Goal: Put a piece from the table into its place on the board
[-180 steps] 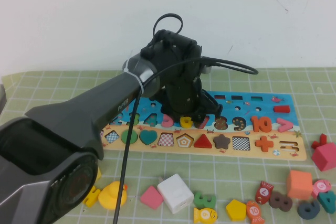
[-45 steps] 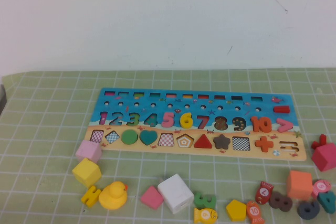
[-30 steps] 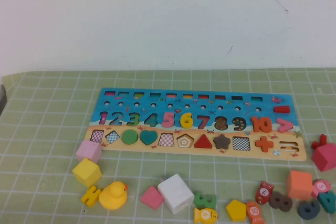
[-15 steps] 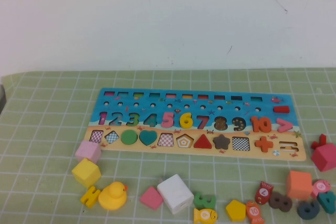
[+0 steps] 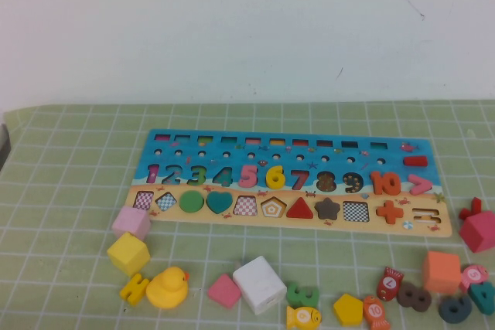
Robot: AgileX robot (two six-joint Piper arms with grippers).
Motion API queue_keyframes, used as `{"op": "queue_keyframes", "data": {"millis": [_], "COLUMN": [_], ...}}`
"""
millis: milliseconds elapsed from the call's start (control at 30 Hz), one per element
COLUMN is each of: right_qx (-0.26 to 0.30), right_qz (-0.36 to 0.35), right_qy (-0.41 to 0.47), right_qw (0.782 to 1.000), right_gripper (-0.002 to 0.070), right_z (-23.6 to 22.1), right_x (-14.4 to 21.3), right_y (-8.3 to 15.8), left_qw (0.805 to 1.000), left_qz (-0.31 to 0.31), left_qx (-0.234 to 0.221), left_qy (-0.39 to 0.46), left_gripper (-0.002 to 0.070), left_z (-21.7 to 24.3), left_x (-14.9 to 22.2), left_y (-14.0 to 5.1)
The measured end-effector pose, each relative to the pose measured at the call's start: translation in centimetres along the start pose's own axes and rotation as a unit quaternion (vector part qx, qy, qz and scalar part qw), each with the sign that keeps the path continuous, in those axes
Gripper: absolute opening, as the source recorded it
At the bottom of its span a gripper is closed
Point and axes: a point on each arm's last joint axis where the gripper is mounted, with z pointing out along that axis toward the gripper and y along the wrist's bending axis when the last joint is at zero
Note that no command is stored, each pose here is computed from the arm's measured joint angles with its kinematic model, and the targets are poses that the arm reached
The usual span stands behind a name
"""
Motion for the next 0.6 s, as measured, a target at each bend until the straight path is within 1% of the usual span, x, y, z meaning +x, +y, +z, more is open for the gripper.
{"op": "queue_keyframes", "data": {"millis": [200, 600], "right_qx": [0.000, 0.000], "right_qz": [0.001, 0.001], "right_qy": [0.000, 0.000], "right_qw": [1.000, 1.000], "right_gripper": [-0.0003, -0.0003], "right_z": [0.00, 0.00], "right_x": [0.00, 0.00], "right_y": [0.00, 0.00], "left_qw": [0.999, 0.999], "left_qz": [-0.042, -0.046], "left_qx": [0.016, 0.017], "left_qy": [0.000, 0.000], "left_gripper": [-0.0002, -0.0002], "left_z": [0.00, -0.01], "left_x": [-0.02, -0.02], "left_y": [-0.29, -0.31]}}
